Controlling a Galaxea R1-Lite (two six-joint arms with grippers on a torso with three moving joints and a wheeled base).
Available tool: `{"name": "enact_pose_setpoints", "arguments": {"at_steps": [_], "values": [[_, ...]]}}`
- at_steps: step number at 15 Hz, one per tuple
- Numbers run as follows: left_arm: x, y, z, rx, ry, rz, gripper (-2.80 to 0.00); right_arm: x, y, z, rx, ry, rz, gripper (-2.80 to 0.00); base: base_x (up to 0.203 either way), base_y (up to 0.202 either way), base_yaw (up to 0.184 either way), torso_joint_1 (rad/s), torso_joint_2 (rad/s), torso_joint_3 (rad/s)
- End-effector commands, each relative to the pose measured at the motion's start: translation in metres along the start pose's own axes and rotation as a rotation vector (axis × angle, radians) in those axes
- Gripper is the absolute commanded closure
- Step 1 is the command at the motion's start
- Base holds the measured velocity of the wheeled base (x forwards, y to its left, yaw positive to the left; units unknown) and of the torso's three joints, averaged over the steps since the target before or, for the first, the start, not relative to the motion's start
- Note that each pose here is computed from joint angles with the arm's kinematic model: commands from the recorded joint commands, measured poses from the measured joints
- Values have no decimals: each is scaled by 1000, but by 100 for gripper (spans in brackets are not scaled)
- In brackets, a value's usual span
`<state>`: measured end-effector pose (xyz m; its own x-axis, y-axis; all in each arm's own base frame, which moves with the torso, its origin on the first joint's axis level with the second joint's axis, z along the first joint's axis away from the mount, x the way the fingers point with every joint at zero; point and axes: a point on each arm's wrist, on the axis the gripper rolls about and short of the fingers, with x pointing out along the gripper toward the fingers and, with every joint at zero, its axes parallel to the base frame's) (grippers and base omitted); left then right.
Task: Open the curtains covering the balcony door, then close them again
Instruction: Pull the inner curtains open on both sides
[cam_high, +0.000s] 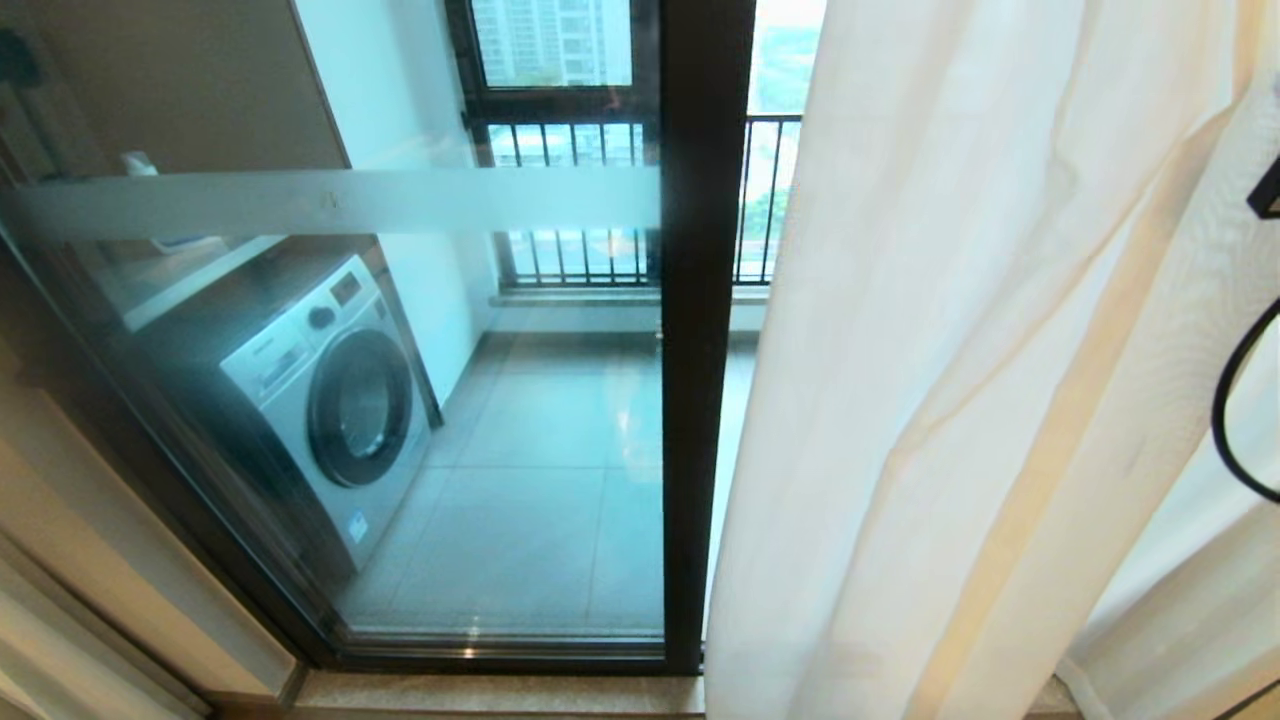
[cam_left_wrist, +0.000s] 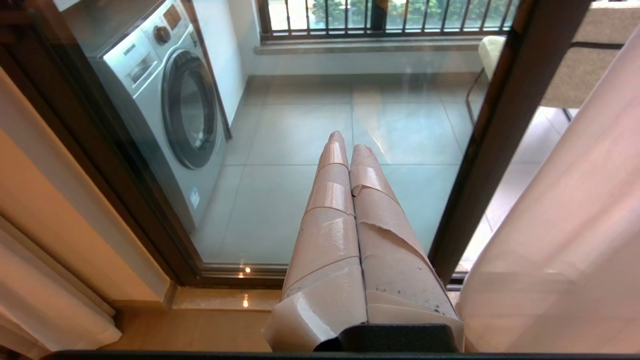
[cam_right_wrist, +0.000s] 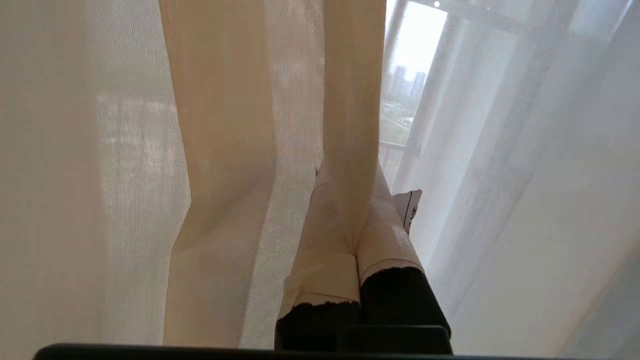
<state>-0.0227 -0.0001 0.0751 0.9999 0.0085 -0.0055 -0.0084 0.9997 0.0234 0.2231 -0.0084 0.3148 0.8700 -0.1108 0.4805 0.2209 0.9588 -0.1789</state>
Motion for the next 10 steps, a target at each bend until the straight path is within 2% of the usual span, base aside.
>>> {"name": "enact_pose_setpoints", "arguments": {"at_steps": [1,10], "values": [[0,0,0,0,1,1,0,1,0,0,-1,-7,-2,0,0,-183,1,-2,-2,-2],[0,0,0,0,1,1,0,20,0,9,5,-67,-18,0,0,-184,2,2,2,3]]}}
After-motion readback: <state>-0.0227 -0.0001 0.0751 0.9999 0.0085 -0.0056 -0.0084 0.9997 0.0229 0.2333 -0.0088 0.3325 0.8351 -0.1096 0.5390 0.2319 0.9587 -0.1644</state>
